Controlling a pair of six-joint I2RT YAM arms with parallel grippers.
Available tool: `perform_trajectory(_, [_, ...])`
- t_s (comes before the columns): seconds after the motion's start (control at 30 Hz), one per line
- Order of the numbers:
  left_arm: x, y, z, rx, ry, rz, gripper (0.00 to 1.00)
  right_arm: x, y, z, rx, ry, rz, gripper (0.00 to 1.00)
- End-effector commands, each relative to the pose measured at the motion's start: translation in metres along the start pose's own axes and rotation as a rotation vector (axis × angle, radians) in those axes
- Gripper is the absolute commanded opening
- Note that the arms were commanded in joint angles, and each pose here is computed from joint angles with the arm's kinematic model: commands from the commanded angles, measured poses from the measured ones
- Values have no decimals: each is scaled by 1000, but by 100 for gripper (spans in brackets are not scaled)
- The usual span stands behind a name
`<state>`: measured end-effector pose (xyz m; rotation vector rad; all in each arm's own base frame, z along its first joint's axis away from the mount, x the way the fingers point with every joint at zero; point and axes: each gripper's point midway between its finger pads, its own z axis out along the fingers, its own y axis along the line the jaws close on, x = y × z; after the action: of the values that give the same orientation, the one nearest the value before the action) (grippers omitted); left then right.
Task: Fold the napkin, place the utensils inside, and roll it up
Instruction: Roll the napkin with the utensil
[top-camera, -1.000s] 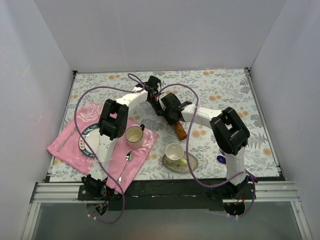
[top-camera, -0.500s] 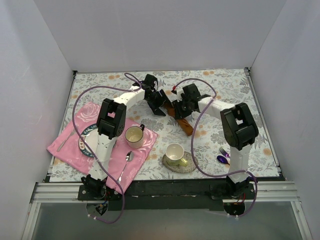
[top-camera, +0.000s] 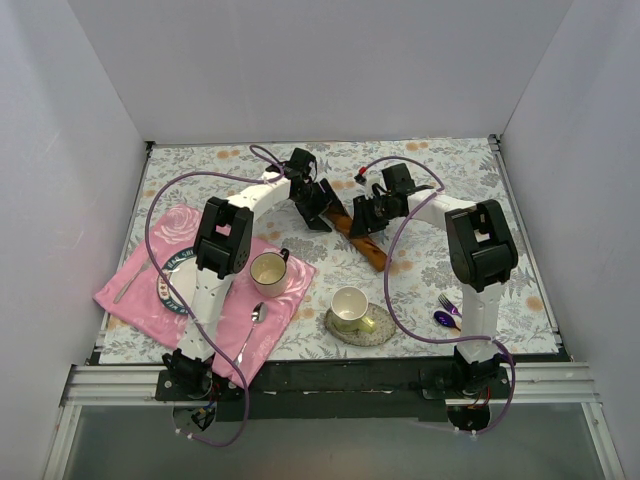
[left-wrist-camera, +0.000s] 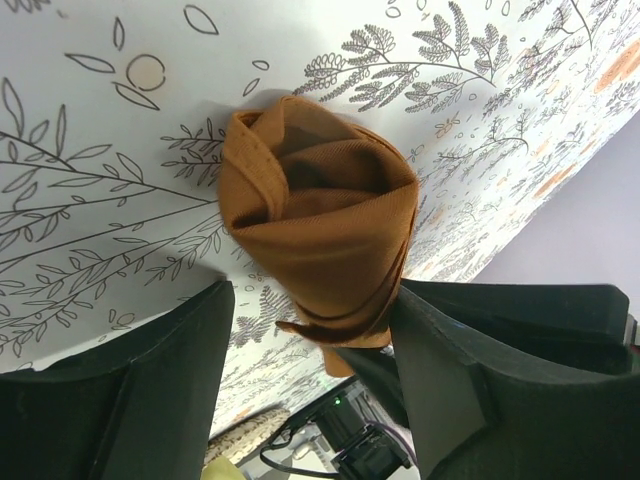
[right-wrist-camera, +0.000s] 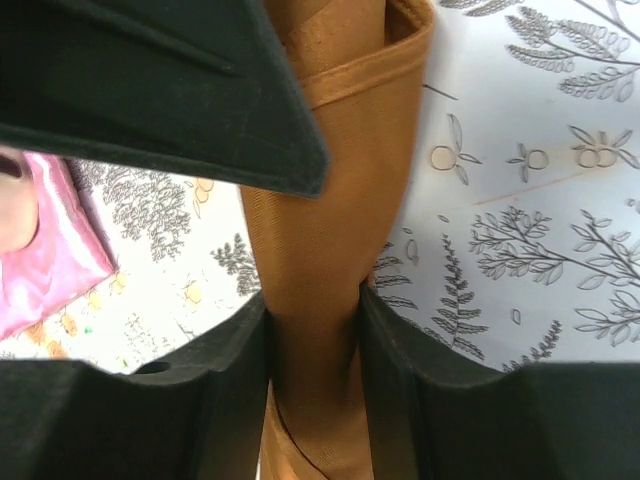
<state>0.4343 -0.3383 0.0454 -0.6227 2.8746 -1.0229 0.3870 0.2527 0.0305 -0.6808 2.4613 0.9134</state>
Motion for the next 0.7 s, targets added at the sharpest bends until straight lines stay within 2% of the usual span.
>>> perform_trajectory(0.0, [2,-20,-19,36,-34,32,61,28,1,7,-3,89,59,50])
perform_trajectory(0.07, [2,-20,-20,38,-37,40,61,27,0,3,11,87,50,58])
perform_trajectory(0.17, [4,-16,-21,30,-36,44,62,26,0,0,17,88,21,64])
perform_trajectory(0.67, [7,-8,-34,8,-52,59,65,22,7,-1,31,103,-14,71])
